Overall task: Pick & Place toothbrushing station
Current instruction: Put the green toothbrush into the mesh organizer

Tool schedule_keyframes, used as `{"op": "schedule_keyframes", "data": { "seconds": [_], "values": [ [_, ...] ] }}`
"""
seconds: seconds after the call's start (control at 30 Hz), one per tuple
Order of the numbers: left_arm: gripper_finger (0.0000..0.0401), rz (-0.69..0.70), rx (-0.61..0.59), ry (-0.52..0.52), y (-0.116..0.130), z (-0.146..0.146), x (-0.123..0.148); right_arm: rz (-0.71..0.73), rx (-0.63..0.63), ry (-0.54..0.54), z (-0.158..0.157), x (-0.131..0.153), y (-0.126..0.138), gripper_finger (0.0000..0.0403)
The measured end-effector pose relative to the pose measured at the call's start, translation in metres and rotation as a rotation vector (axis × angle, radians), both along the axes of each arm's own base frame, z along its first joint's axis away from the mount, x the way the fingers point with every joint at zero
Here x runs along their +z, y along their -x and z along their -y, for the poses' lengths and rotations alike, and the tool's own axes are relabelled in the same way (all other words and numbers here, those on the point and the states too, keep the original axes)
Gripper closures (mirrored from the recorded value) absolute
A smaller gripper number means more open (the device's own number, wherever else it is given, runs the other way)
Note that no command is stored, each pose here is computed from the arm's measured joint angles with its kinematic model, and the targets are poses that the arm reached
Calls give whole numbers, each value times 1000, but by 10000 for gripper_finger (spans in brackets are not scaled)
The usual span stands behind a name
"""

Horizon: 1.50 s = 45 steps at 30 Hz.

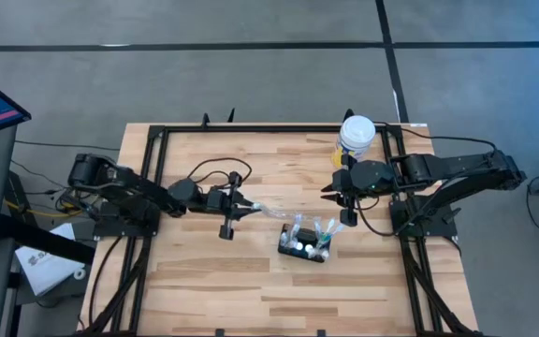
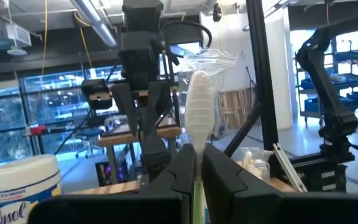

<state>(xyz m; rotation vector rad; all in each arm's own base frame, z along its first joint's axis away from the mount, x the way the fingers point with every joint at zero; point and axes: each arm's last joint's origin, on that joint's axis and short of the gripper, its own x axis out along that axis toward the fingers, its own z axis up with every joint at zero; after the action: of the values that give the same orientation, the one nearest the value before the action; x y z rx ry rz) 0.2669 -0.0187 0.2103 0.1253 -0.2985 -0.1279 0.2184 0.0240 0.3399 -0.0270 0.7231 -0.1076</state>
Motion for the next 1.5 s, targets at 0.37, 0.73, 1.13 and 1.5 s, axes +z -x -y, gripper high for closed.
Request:
{"op": "schedule_keyframes", "data": {
  "seconds": [0.37,0.73,1.13,1.5],
  "values": [
    [395,0,-41,55,-27,4,-12,0,0,0,0,0,0,335],
    [395,13,-72,102,-47,10,-9,-1,1,1,0,0,0,335],
    [395,14,-76,102,-47,11,-9,6,5,5,0,0,0,335],
    [395,-32,-77,110,-67,13,-31,6,5,5,0,1,0,335]
  ]
}}
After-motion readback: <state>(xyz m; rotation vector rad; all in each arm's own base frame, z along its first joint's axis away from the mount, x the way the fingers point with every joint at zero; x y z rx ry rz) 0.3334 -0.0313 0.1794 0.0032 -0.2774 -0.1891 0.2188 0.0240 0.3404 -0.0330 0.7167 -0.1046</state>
